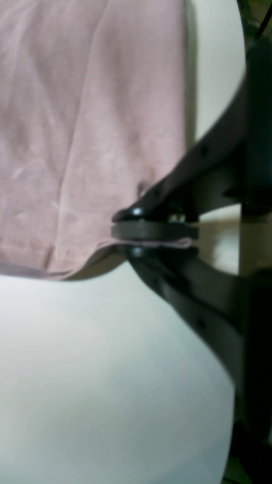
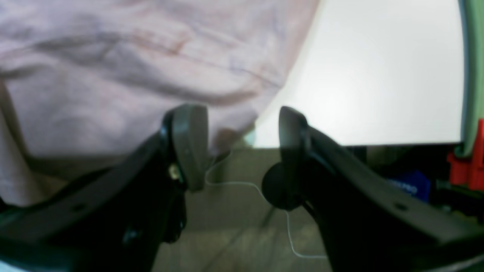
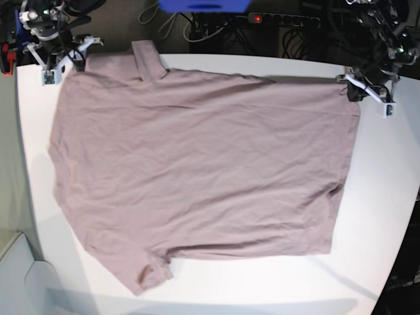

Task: Layout the t-shirt on the table in an organized manner, then fold the t-shirt properly
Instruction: 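Release and regrasp the collar-side corners with both grippers, then lift the collar edge with both grippers and fold it toward the hem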

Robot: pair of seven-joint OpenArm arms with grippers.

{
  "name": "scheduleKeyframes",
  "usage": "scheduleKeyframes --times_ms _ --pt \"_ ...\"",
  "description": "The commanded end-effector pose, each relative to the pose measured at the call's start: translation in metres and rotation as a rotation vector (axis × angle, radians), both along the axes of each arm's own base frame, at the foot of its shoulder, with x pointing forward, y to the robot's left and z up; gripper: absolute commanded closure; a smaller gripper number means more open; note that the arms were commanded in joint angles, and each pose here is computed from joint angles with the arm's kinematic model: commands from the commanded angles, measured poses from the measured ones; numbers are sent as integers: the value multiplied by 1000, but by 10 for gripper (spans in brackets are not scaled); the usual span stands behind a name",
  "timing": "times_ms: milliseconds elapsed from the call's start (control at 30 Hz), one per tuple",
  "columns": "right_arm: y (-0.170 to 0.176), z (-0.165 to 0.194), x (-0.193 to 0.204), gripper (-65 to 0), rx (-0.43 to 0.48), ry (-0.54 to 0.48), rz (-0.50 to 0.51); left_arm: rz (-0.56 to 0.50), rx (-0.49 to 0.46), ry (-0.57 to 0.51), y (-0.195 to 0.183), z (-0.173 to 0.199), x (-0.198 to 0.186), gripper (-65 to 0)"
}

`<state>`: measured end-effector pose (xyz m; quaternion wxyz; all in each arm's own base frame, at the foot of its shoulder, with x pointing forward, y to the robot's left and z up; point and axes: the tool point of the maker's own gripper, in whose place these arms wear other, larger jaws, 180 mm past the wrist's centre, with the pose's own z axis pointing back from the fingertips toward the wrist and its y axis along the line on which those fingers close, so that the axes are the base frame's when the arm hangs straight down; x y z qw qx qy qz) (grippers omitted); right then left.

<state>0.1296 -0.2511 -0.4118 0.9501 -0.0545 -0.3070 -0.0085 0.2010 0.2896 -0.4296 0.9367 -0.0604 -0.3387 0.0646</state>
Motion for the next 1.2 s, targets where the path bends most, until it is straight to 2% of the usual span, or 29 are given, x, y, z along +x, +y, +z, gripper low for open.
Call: scheduleKeyframes --times_ms 0,200,500,600,700,733,867,933,1167 --pt "-1 5 3 -306 0 -30 -5 -4 16 -7 4 4 1 -3" --pt "5 -16 -10 -305 51 21 -24 -4 16 -5 4 4 1 -3" --pt "12 -19 -8 -295 65 24 -9 -4 16 -7 4 4 1 -3" --pt "20 -21 -4 -210 79 26 15 -4 16 -7 4 4 1 -3" --pt "30 -31 -7 -38 110 47 26 -4 16 -5 4 4 1 -3" --pt "30 -32 -7 0 112 49 27 -4 17 -6 4 5 1 -3" --pt "28 -25 -2 0 96 29 31 -6 23 -8 5 7 2 -3" --pt "23 -10 6 0 62 -8 37 -3 25 -11 6 8 2 -3" --pt "17 33 38 0 -21 -132 69 -18 11 -121 0 40 13 -2"
